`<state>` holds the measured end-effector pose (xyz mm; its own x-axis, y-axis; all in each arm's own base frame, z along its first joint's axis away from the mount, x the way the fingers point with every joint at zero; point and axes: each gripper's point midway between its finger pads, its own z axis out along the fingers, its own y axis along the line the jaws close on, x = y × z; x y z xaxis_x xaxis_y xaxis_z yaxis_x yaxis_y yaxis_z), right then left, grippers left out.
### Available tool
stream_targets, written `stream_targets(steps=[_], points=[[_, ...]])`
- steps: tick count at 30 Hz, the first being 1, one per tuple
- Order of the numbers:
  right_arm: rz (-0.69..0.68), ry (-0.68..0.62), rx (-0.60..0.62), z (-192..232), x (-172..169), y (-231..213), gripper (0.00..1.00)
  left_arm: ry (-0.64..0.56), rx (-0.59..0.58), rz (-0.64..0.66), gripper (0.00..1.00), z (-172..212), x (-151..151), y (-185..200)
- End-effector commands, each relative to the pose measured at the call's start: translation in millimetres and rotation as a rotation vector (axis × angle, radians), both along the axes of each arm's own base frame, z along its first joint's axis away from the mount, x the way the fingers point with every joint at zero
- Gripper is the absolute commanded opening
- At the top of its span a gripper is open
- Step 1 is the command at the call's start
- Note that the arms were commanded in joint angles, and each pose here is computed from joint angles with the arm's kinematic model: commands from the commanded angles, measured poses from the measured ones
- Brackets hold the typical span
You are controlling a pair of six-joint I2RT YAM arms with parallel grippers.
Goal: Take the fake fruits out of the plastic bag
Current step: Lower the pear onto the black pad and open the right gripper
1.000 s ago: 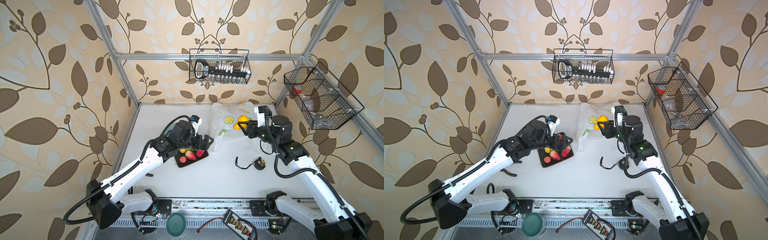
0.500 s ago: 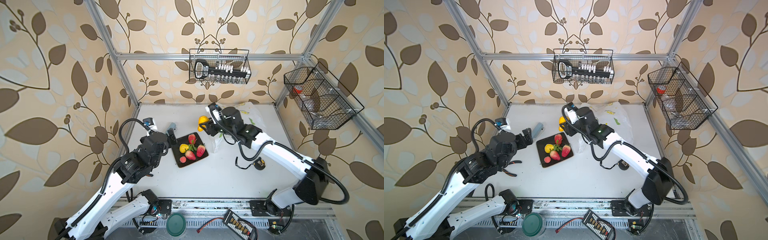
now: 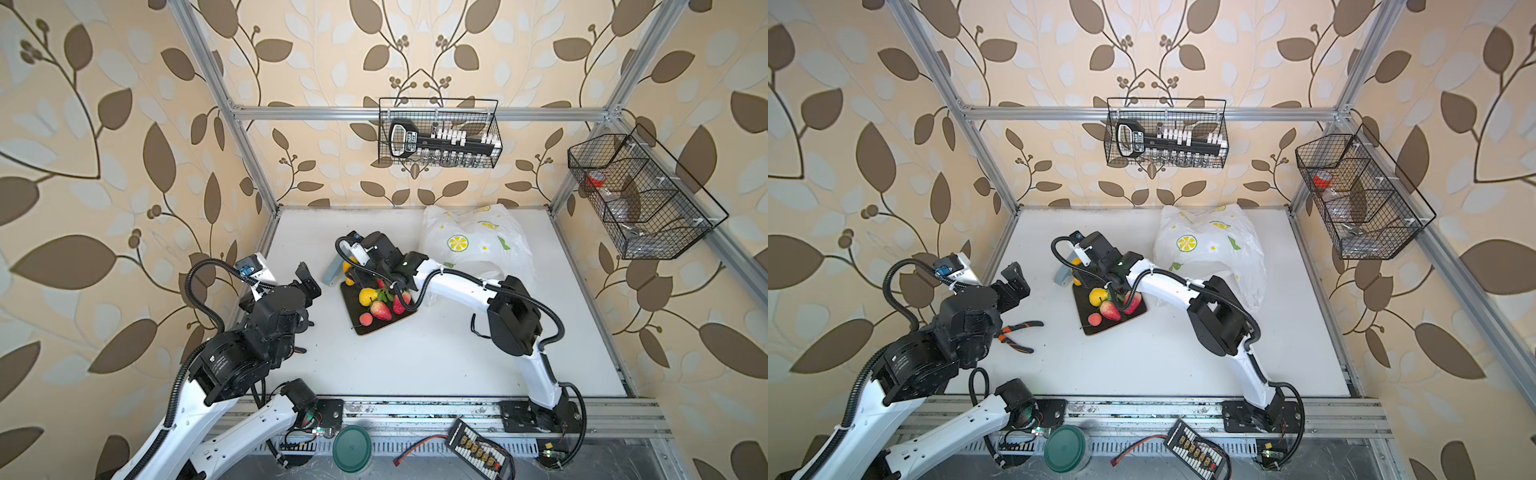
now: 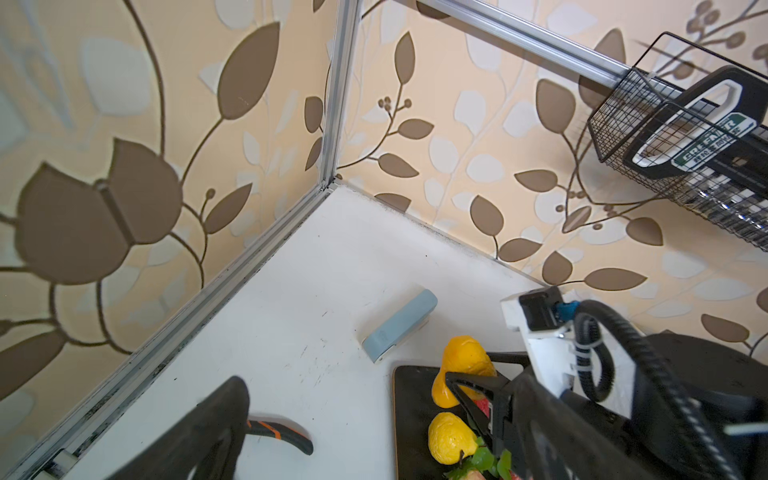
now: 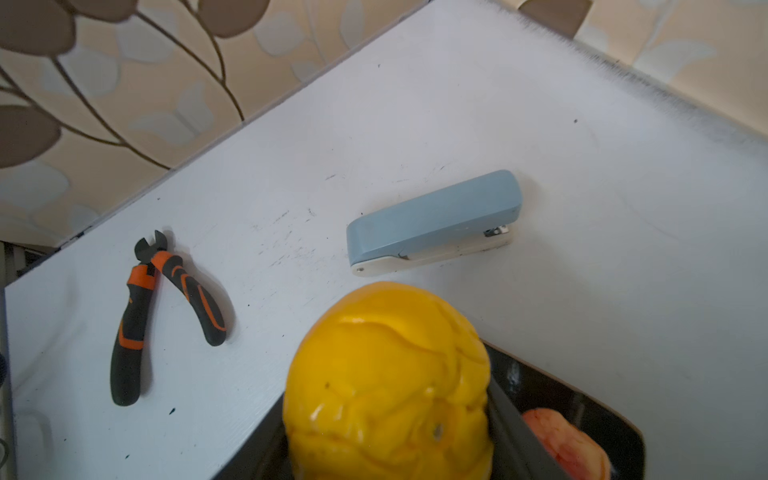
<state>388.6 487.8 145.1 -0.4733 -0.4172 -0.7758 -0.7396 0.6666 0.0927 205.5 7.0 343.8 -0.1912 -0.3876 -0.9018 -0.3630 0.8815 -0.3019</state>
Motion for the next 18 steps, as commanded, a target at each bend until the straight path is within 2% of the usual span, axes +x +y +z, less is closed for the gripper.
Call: stream_targets(steps=[1,10,14,18], points=[[0.028,0.033,0.008,-14,-3,19,0.43,0.01,0.018,0.065,0.99,-7,-7,15],[0.004,0.096,-0.067,-73,-4,17,0.44,0.021,0.011,0.067,0.99,-13,-16,20],[-0.017,0.089,-0.098,-82,-2,11,0.56,0.023,0.009,0.064,0.99,-14,-15,19],[-0.009,0.075,-0.09,-74,-3,11,0.71,0.026,0.013,0.059,0.99,-13,-13,17]])
